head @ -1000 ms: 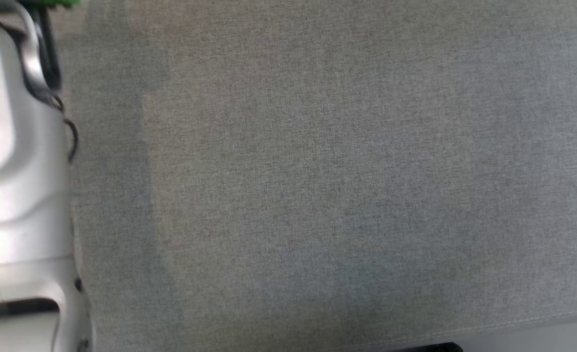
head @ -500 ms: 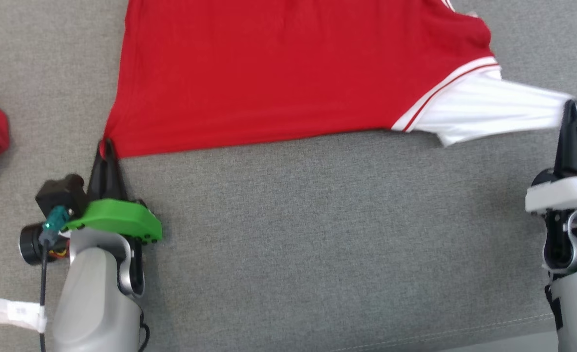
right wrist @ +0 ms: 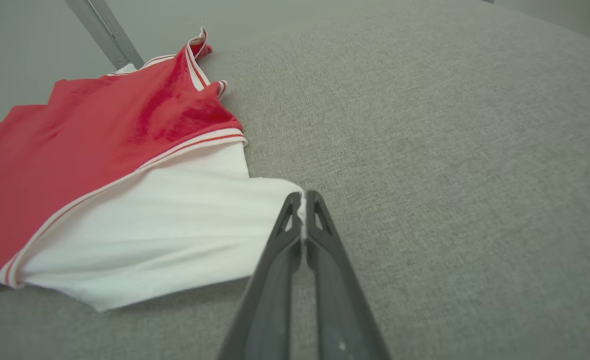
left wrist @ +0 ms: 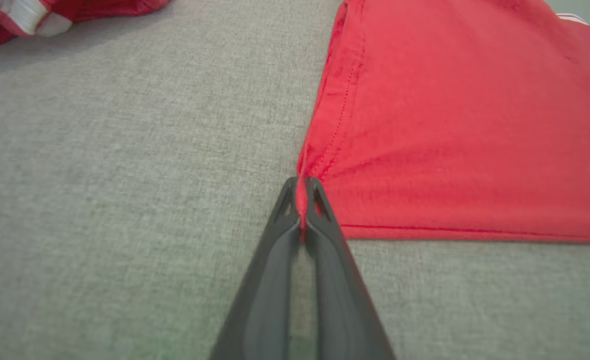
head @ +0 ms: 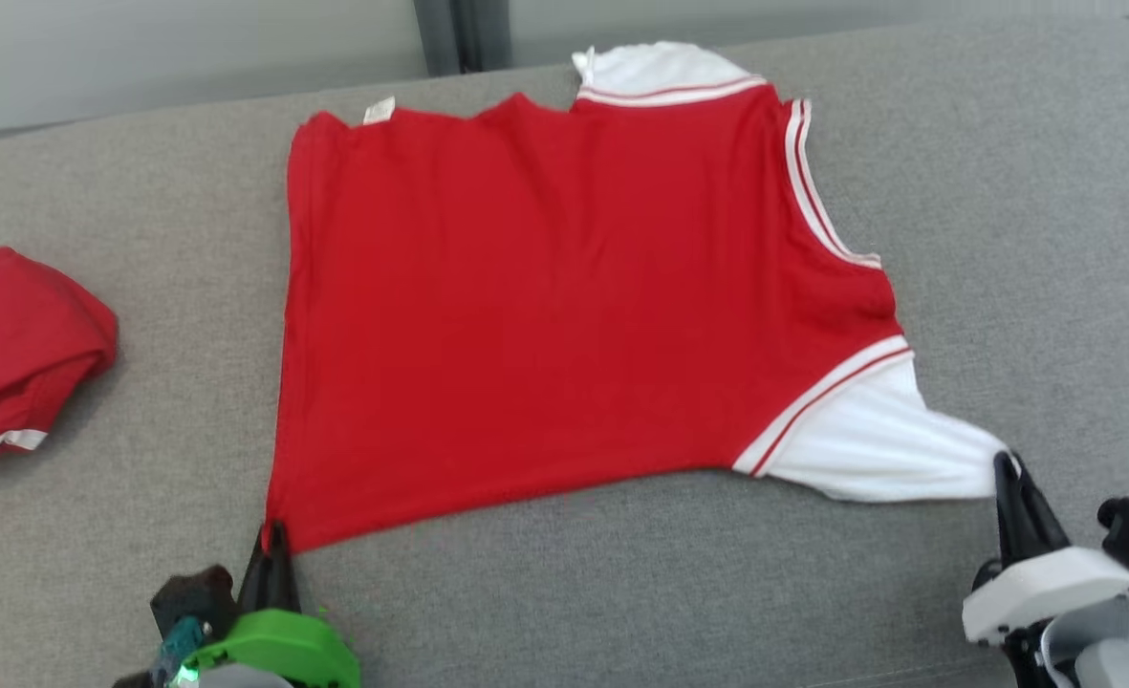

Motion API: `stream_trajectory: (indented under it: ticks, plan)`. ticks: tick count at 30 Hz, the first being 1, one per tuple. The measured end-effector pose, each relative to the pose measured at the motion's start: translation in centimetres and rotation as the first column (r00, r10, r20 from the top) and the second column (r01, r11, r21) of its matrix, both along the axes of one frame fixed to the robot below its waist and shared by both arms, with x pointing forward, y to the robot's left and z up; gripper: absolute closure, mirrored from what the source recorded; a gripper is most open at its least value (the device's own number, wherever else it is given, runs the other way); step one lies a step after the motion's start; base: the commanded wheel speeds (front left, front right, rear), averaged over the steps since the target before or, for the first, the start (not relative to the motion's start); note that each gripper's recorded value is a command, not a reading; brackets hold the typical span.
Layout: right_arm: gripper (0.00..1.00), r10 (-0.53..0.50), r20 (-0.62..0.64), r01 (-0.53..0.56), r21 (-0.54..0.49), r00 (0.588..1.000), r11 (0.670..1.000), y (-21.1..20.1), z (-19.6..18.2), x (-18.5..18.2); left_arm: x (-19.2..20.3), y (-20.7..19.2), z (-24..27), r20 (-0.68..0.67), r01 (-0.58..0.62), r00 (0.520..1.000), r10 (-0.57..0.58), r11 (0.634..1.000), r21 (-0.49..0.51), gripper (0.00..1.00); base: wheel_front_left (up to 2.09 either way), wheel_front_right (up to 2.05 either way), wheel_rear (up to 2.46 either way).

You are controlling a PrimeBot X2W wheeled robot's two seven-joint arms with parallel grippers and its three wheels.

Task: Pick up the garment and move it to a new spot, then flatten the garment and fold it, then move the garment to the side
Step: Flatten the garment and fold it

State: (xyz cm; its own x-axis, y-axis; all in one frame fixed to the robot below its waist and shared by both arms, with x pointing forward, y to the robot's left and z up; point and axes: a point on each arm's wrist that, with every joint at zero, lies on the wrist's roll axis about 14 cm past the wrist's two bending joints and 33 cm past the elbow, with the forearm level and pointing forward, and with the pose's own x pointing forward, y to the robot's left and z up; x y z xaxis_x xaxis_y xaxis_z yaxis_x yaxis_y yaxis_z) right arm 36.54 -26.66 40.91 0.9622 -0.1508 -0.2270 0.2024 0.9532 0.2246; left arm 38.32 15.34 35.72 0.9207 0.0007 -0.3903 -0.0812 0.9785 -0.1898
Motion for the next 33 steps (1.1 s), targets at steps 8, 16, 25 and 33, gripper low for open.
stream_trajectory:
  ticks: [8,16,25,33]
  plan:
    - [1.00,0.037,-0.063,-0.036,0.015,0.997,0.999,1.5,-1.5,-5.9,-6.0,2.0,-0.3,-0.039,-0.058,0.998,0.059,0.998,0.019,1.00,0.00,0.00,0.00]
    - [1.00,0.018,-0.016,-0.017,0.025,1.000,1.000,1.1,-0.4,-8.0,-8.0,2.4,0.6,-0.007,-0.061,0.998,0.061,0.998,0.026,1.00,0.00,0.00,0.00]
    - [1.00,0.045,0.158,-0.047,0.011,0.986,0.999,1.6,4.9,-2.4,-3.5,-0.3,4.8,0.141,0.019,0.990,-0.019,1.000,0.001,1.00,0.00,0.00,0.00]
    - [1.00,0.118,0.213,-0.116,-0.023,0.970,0.993,3.6,7.3,4.3,1.2,-1.4,6.2,0.186,0.036,0.982,-0.038,0.999,0.012,1.00,0.00,0.00,0.00]
